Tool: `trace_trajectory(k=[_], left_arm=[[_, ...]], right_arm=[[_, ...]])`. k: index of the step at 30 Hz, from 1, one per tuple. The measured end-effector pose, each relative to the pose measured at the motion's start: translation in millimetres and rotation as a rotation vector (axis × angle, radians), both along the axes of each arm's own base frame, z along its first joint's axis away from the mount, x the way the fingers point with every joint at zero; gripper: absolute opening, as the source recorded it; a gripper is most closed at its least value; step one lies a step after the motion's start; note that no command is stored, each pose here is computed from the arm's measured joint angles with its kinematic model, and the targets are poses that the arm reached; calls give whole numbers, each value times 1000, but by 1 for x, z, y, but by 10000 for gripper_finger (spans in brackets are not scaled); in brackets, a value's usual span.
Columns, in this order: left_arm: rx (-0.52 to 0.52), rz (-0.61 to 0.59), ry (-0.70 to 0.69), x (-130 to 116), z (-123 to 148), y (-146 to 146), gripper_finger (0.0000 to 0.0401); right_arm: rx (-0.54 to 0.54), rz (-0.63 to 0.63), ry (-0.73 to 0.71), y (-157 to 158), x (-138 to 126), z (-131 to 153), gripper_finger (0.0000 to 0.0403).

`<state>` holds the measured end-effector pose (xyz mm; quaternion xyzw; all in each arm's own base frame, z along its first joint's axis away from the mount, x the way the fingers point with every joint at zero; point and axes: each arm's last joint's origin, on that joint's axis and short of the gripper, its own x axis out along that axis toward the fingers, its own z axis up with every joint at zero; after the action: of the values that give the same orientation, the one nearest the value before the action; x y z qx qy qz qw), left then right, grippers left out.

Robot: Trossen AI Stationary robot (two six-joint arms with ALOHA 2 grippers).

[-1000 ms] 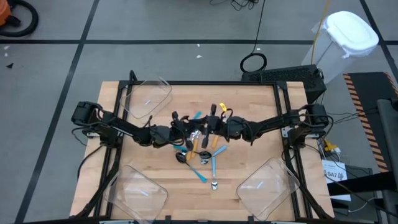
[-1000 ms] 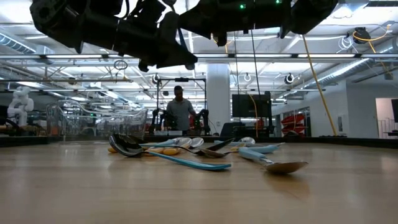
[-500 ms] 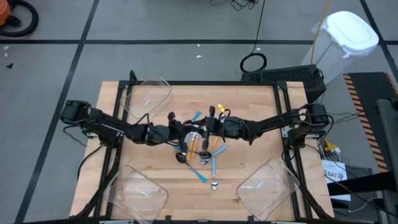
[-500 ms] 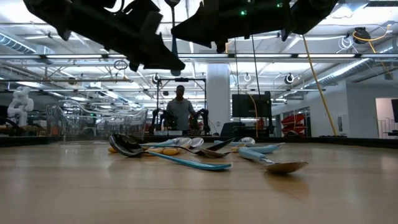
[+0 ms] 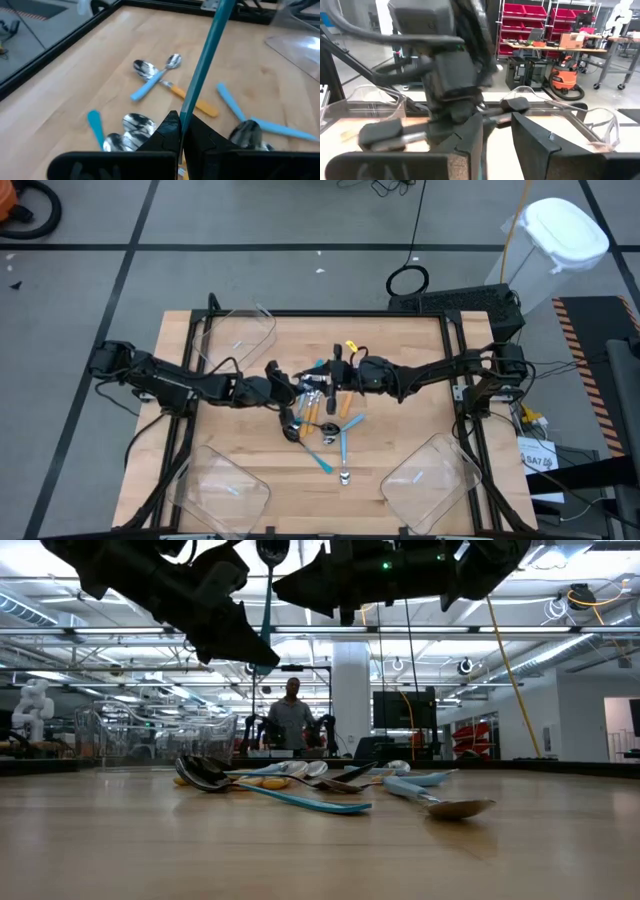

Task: Sort silverware by color (type)
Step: Put the blue spoon into the top left transparent bin

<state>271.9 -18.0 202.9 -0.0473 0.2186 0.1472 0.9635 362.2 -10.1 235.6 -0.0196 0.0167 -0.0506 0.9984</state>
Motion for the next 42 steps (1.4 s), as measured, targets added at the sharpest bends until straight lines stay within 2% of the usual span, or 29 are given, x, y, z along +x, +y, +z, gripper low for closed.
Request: trace_trajectory(k=[7, 13, 25, 36, 42], left_arm=[[-8, 19, 11, -1, -1, 4, 4], [-19, 6, 10, 0, -1, 5, 4], [-25, -9, -12, 1, 1, 7, 4], [-27, -60, -1, 1, 1, 8, 4], [-33, -78, 0, 2, 1, 8, 4]], right_arm=[[1, 58, 0, 2, 1, 1, 100], [11, 60, 33, 2, 1, -2, 100], [11, 60, 5, 2, 1, 1, 100], [24, 58, -4, 1, 1, 1, 62], [31, 112, 0, 2, 2, -1, 58]])
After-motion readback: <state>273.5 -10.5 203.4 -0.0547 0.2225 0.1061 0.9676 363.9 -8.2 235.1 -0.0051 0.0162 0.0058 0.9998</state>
